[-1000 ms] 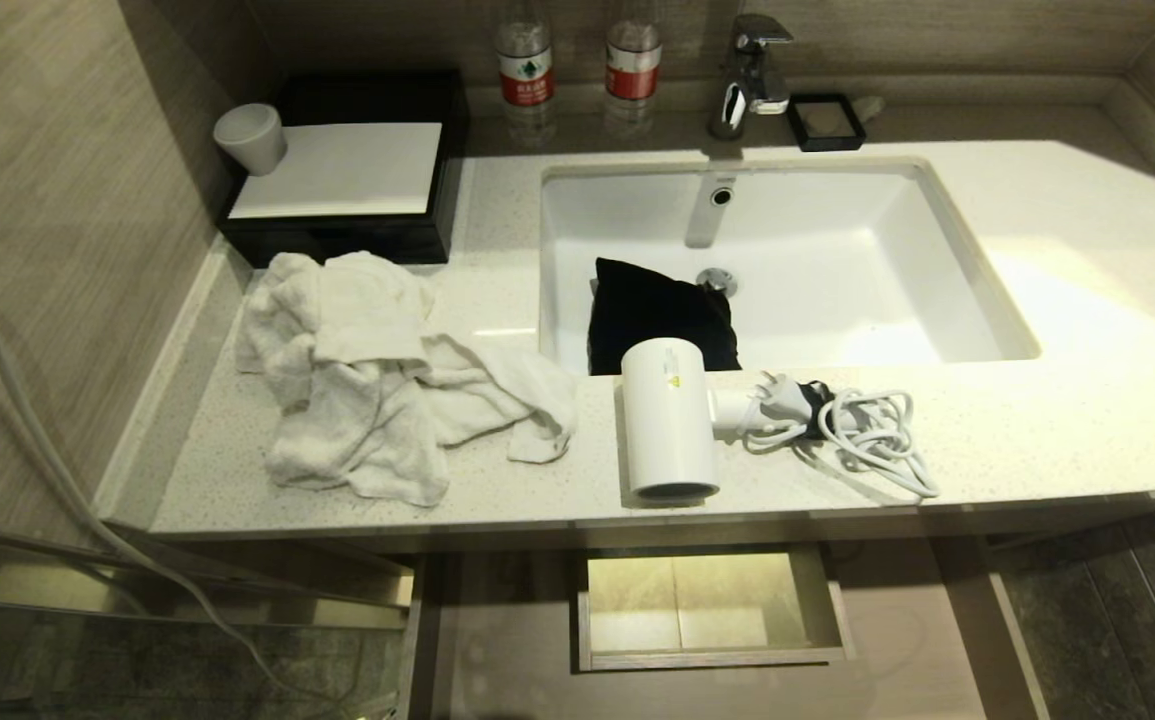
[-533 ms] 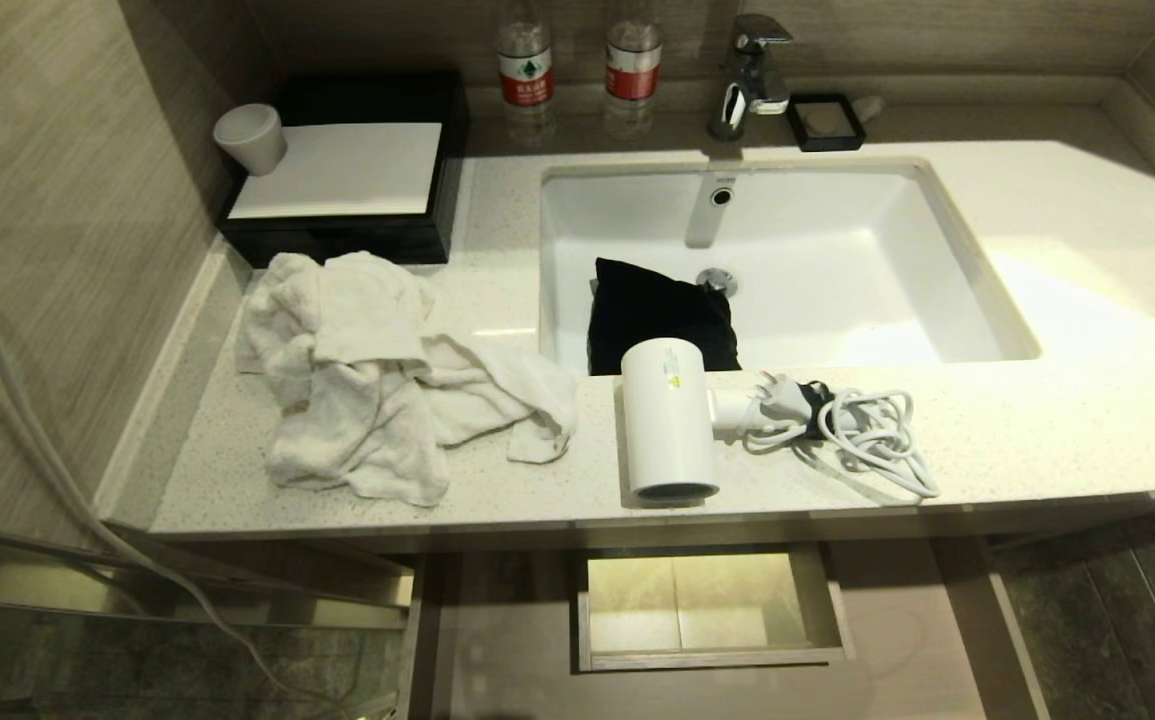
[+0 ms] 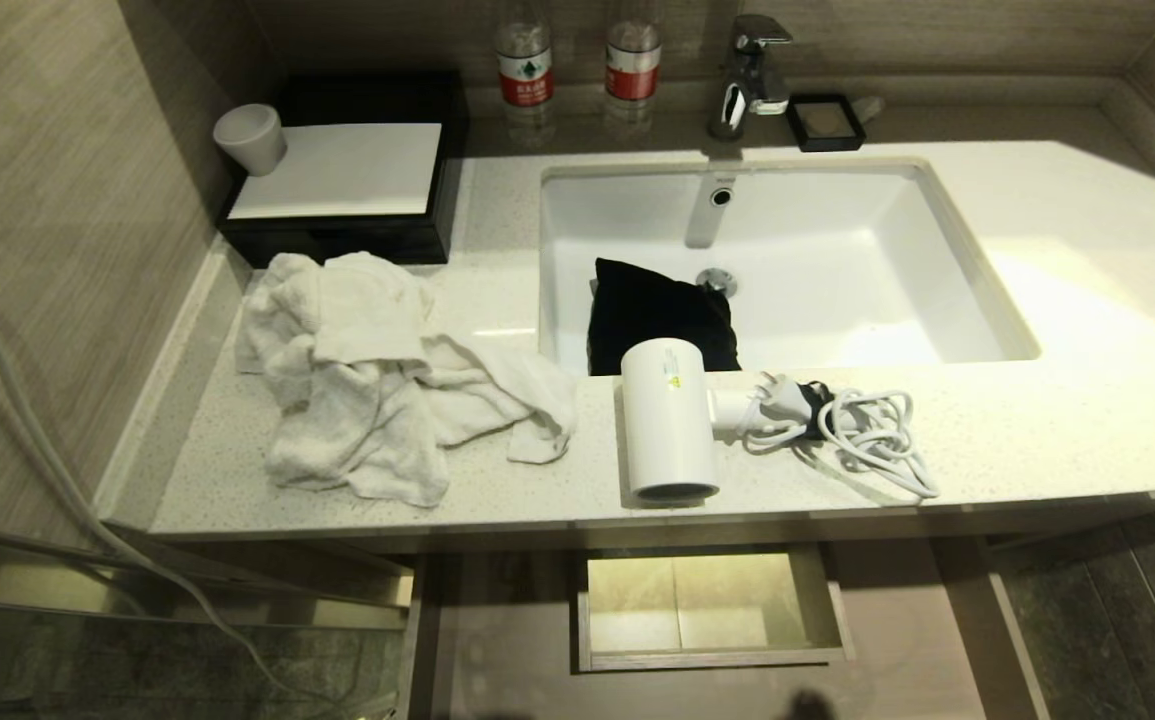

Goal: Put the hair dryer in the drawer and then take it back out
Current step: Pick up the hairdryer

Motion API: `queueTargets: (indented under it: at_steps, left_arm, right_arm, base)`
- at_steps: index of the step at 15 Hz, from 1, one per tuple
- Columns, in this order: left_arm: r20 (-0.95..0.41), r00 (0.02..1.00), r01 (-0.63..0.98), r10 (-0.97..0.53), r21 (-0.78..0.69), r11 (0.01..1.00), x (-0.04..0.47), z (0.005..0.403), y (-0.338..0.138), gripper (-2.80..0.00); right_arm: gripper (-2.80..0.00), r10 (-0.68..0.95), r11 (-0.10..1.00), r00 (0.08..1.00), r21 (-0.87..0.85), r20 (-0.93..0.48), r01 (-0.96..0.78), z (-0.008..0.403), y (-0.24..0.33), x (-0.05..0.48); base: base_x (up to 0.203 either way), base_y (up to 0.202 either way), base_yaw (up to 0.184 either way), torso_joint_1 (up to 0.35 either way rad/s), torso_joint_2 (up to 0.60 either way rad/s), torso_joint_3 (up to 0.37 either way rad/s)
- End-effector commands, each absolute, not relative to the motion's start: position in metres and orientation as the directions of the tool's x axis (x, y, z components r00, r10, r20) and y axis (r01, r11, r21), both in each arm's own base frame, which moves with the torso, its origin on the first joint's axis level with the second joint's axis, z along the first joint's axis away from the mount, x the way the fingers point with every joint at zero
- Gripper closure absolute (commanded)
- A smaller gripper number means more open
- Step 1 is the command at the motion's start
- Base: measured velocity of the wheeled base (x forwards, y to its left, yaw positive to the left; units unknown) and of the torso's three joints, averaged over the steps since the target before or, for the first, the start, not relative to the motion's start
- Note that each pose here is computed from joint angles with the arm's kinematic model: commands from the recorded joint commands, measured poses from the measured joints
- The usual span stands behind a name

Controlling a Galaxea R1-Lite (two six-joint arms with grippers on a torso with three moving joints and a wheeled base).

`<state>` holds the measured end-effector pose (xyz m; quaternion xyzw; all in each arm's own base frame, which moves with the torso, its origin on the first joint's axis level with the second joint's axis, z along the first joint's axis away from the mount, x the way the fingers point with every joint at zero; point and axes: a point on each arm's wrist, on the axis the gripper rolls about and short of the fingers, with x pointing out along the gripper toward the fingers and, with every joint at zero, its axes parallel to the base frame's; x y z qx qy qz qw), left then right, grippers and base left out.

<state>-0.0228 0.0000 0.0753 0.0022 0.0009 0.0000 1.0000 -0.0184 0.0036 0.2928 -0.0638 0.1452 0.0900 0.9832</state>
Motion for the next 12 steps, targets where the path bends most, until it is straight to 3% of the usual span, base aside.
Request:
queueTargets:
  at_steps: [1, 6, 9, 11, 12]
  left_arm:
    - [-0.002, 1.000, 0.000, 0.000, 0.005, 1.000, -0.023, 0.075, 0.000, 0.00]
    - [-0.002, 1.000, 0.000, 0.000, 0.005, 1.000, -0.023, 0.075, 0.000, 0.00]
    - [-0.002, 1.000, 0.000, 0.000, 0.005, 1.000, -0.023, 0.075, 0.000, 0.00]
    - [-0.002, 1.000, 0.000, 0.000, 0.005, 1.000, -0.023, 0.075, 0.000, 0.00]
    - [-0.002, 1.000, 0.000, 0.000, 0.005, 1.000, -0.023, 0.075, 0.000, 0.00]
  right_arm:
    - [0.00, 0.242, 0.942, 0.826, -0.078, -0.509, -0.325, 0.296, 0.006, 0.047]
    - [0.00, 0.464, 0.758, 0.574, -0.033, -0.675, -0.652, 0.277, 0.021, 0.126]
    - [0.00, 0.535, 0.678, 0.447, 0.049, -0.717, -0.734, 0.264, 0.027, 0.168]
    - [0.00, 0.537, 0.666, 0.414, 0.067, -0.735, -0.743, 0.264, 0.028, 0.182]
    - [-2.80, 0.533, 0.663, 0.397, 0.078, -0.747, -0.744, 0.264, 0.028, 0.184]
  base:
    - [0.000, 0.000, 0.000, 0.000, 0.00, 0.000]
    - [0.000, 0.000, 0.000, 0.000, 0.00, 0.000]
    - [0.000, 0.000, 0.000, 0.000, 0.00, 0.000]
    - [0.000, 0.000, 0.000, 0.000, 0.00, 0.000]
    - [0.000, 0.000, 0.000, 0.000, 0.00, 0.000]
